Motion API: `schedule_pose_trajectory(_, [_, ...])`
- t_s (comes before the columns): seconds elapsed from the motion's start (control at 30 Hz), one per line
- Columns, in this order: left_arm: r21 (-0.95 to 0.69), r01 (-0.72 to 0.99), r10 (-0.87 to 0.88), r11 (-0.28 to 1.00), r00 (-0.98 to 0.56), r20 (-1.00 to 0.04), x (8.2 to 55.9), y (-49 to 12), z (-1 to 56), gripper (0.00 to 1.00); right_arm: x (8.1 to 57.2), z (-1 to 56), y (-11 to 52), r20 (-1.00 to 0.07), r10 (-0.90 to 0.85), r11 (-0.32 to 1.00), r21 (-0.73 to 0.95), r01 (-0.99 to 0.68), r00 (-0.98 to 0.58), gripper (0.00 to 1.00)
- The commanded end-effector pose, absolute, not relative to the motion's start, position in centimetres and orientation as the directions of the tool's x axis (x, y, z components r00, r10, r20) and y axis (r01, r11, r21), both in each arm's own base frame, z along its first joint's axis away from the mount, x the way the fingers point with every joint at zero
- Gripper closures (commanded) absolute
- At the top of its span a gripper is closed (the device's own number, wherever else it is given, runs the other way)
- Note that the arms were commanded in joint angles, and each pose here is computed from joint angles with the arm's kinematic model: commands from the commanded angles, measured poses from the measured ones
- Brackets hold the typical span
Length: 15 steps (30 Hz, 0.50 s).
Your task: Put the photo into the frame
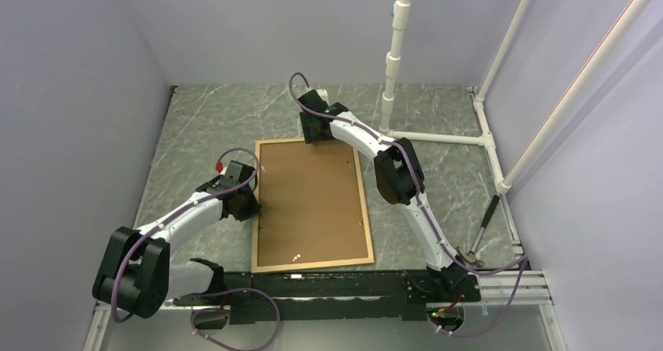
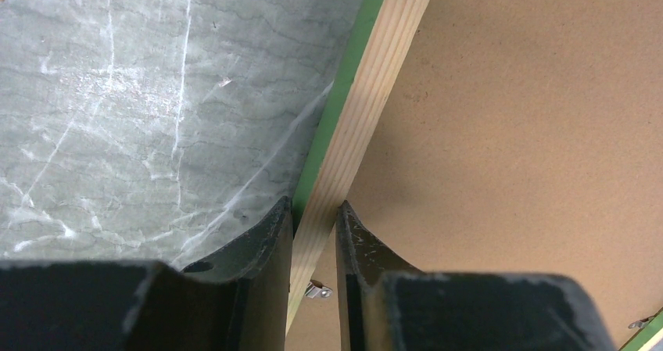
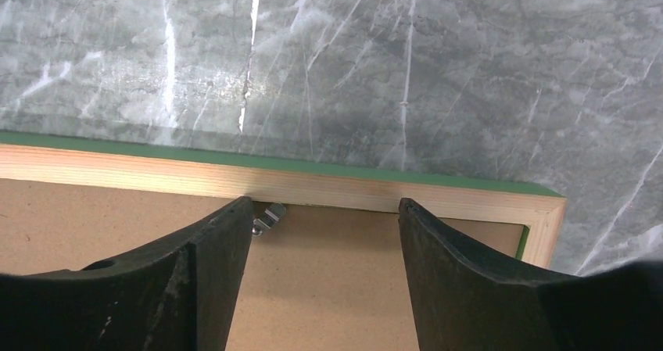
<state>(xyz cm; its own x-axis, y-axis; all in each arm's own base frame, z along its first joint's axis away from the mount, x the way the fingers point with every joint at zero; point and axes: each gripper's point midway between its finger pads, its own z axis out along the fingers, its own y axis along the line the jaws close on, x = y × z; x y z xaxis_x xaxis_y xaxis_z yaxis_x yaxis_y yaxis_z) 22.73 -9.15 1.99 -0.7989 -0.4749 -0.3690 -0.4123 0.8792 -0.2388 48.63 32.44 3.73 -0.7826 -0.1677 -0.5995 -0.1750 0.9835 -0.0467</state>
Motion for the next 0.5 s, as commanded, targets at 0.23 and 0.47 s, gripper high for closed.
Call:
schedule_pose_trajectory(0.23, [-0.11,-0.461,-0.469,0.881,-0.815,-0.341,20.9,-7.1,-0.6,0.91,47.9,1.4,28.2,-0.553,-0.23,0.969,-0.209,-0.134,-0.801,0.64])
schedule_pose_trajectory(0.47, [-0.11,-0.46,-0.468,0.881,-0.816,-0.339,21.0,-7.1,-0.5,0.9,47.8,3.0,28.0,-0.561,-0.208,0.976,-0.175,-0.13,-0.801,0.75])
